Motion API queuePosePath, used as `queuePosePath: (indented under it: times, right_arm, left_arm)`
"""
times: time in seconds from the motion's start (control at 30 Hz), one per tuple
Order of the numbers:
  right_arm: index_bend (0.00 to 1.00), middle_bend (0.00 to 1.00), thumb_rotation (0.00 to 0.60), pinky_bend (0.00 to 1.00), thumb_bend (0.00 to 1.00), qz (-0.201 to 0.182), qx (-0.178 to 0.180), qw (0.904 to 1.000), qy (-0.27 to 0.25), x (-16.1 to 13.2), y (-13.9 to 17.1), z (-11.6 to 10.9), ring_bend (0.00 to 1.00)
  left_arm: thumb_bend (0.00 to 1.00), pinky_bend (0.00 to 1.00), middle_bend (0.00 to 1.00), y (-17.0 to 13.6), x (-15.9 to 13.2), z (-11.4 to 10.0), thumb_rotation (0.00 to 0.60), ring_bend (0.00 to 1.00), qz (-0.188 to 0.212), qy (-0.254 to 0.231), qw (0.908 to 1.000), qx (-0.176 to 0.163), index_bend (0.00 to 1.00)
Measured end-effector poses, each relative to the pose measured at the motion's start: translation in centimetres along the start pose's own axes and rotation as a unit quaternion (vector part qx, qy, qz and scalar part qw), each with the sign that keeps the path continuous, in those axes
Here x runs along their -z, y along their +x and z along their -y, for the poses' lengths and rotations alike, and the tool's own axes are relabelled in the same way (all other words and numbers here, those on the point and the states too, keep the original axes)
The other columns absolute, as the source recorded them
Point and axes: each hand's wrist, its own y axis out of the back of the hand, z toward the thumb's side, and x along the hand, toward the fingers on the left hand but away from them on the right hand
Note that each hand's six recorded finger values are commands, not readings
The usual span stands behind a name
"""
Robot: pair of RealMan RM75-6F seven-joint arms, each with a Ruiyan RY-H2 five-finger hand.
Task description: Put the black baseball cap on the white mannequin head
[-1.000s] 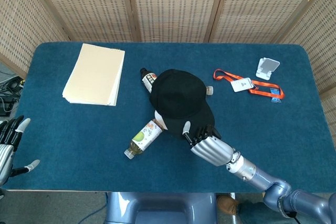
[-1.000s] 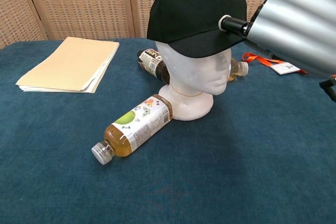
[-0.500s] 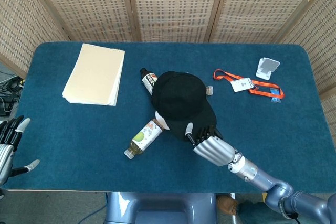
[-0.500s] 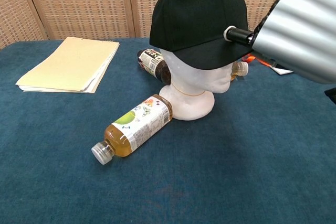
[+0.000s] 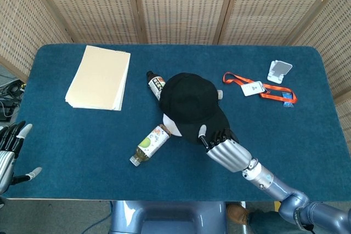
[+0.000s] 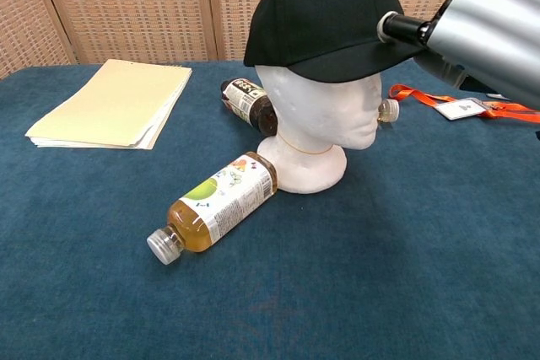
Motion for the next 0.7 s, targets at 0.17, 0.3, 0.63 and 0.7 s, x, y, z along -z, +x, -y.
queuePosePath:
  times: [0.17,0.3,0.63,0.7]
  right_arm:
    - [0.11,0.99,0.600,1.00,0.40,0.002,0.004,1.0000,-0.002,0.6,0.3,-0.4,1.00]
    - [0.01,0.98,0.600,1.00,0.32,0.006,0.006,1.0000,-0.003,1.1,0.6,-0.7,1.00]
    - [0.00,0.98,0.600,1.00,0.24,0.019,0.009,0.9997,-0.010,2.5,1.5,-1.8,1.00]
    - [0.00,0.98,0.600,1.00,0.23,0.026,0.011,0.9995,-0.012,3.1,1.9,-2.1,1.00]
  left_arm:
    - [0.00,0.00,0.00,0.0,0.0,0.0,0.600,0.00,0.000,0.000,1.0000,0.000,0.00]
    - [0.00,0.00,0.00,-0.1,-0.1,0.0,0.600,0.00,0.002,0.000,1.0000,0.001,0.00]
    - [0.00,0.00,0.00,-0.2,-0.2,-0.1,0.600,0.00,0.002,-0.001,1.0000,-0.001,0.00]
    - [0.00,0.00,0.00,-0.3,-0.2,-0.1,0.600,0.00,0.003,-0.002,1.0000,-0.001,0.00]
